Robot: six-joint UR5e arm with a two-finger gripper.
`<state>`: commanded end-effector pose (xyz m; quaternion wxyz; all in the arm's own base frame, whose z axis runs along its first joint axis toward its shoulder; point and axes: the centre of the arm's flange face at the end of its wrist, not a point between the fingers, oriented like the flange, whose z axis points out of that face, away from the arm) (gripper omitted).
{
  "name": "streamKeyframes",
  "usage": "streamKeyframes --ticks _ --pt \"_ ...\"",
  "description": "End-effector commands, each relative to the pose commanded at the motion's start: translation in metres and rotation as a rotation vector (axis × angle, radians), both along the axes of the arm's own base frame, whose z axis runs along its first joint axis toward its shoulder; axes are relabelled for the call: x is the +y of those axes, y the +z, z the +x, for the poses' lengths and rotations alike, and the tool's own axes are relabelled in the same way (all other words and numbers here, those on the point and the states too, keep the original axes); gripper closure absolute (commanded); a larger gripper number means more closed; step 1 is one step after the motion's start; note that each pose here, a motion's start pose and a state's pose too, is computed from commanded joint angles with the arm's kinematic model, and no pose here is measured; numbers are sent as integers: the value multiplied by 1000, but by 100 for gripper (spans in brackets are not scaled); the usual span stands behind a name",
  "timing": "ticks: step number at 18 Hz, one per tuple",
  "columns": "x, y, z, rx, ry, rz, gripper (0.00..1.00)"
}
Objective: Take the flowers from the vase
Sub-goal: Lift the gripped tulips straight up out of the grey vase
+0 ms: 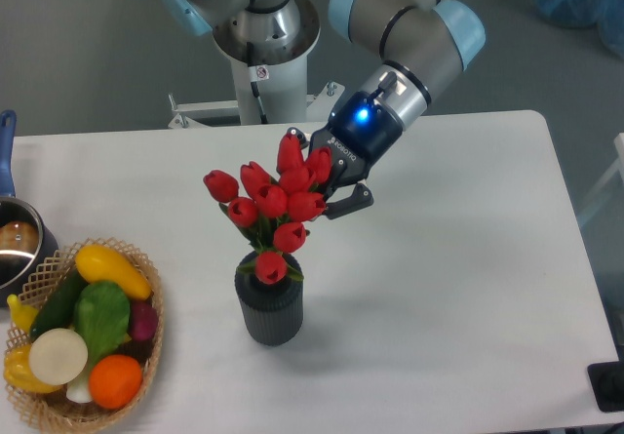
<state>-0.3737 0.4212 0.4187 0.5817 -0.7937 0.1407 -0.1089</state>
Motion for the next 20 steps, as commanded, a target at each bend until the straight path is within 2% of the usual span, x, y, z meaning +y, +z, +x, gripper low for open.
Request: streamKeyframes --ticks 4,14,20 --pt "-2 32 7 -31 25 0 66" --pt "-8 76 24 -58 38 34 66" --pt "-11 107 26 -105 52 59 66"
